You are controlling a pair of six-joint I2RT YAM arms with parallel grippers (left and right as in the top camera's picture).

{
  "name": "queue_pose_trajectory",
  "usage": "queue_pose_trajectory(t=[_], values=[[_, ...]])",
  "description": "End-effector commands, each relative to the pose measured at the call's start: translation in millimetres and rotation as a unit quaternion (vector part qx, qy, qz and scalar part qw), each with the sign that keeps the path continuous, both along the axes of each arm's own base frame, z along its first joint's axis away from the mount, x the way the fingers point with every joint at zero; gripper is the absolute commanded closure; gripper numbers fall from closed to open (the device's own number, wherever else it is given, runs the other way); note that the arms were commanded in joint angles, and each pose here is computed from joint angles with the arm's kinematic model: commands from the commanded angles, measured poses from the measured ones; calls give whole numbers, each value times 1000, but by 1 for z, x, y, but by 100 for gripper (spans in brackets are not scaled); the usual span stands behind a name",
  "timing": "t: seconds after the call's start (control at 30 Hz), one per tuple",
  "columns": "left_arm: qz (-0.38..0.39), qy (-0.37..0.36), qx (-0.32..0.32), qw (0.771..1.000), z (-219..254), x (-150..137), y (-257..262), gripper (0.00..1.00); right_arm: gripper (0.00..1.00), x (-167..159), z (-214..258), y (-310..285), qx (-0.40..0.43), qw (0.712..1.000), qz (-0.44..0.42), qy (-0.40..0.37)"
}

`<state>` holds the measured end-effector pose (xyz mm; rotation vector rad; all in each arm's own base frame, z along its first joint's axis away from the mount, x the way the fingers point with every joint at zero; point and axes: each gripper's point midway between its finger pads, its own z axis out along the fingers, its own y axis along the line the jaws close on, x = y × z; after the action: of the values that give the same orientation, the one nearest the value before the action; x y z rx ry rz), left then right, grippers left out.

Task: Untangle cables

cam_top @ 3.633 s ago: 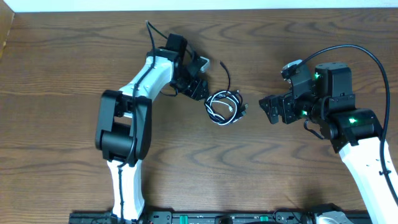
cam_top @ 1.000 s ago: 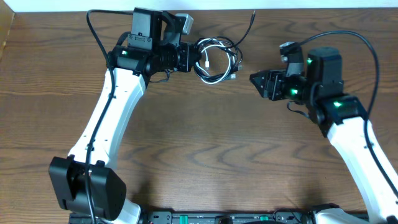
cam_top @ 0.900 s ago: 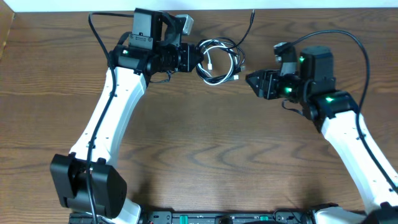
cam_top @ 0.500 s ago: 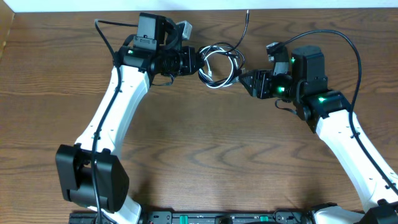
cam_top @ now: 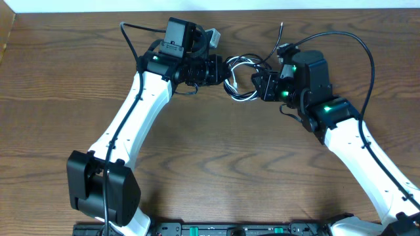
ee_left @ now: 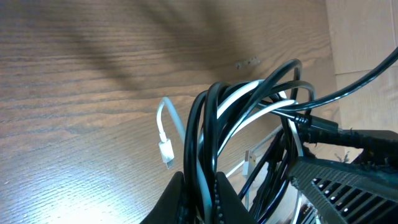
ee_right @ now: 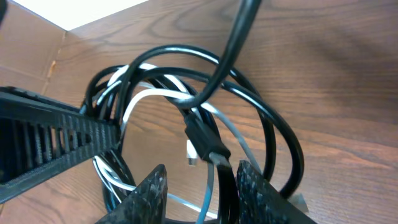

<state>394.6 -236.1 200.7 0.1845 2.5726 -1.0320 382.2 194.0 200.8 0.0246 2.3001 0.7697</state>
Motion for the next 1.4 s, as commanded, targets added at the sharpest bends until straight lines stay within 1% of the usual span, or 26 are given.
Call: queue_pose_trajectory(t=[0.0,0.1,0.2,0.27,0.3,0.4,0.5,0.6,0.73,0.93,1.03,1.07,1.2,1.33,1.37], values=[[0,7,-12,1000,3,-2,-2,92,68,7,-10,-2,-16,1000,-18,11],[-14,11,-29,999,7,-6,-7,93,69,12,-22,-2,-24,999,-24,19],[-33,14,-54,998,13,-10,-14,93,76,17,-36,-1,-30,999,-24,30],[-48,11,-70,996,19,-13,-19,93,89,20,-46,-3,-39,998,-31,38],[-51,9,-71,996,19,-13,-18,92,99,21,-49,-7,-45,997,-38,41],[-36,4,-70,997,19,-4,-5,93,99,21,-55,-29,-67,994,-69,56],[-10,3,-74,997,20,8,18,93,99,14,-69,-56,-84,987,-102,97],[8,-2,-103,995,29,20,43,92,99,2,-84,-84,-98,976,-129,147],[20,-6,-131,991,38,28,65,92,99,-7,-92,-103,-109,968,-140,176],[19,-25,-126,992,39,32,76,93,99,-8,-82,-74,-86,986,-17,140],[10,-36,-122,992,39,31,76,93,99,-10,-67,-46,-47,991,73,97],[7,-40,-120,992,39,31,76,93,99,-10,-61,-39,-32,992,90,87],[-3,-53,-115,992,39,31,76,92,99,-5,-26,-12,44,987,149,34],[-16,-69,-108,992,39,31,76,92,99,3,-4,-6,65,986,152,15],[-31,-80,-111,990,41,29,74,92,99,3,4,-3,75,984,161,8]])
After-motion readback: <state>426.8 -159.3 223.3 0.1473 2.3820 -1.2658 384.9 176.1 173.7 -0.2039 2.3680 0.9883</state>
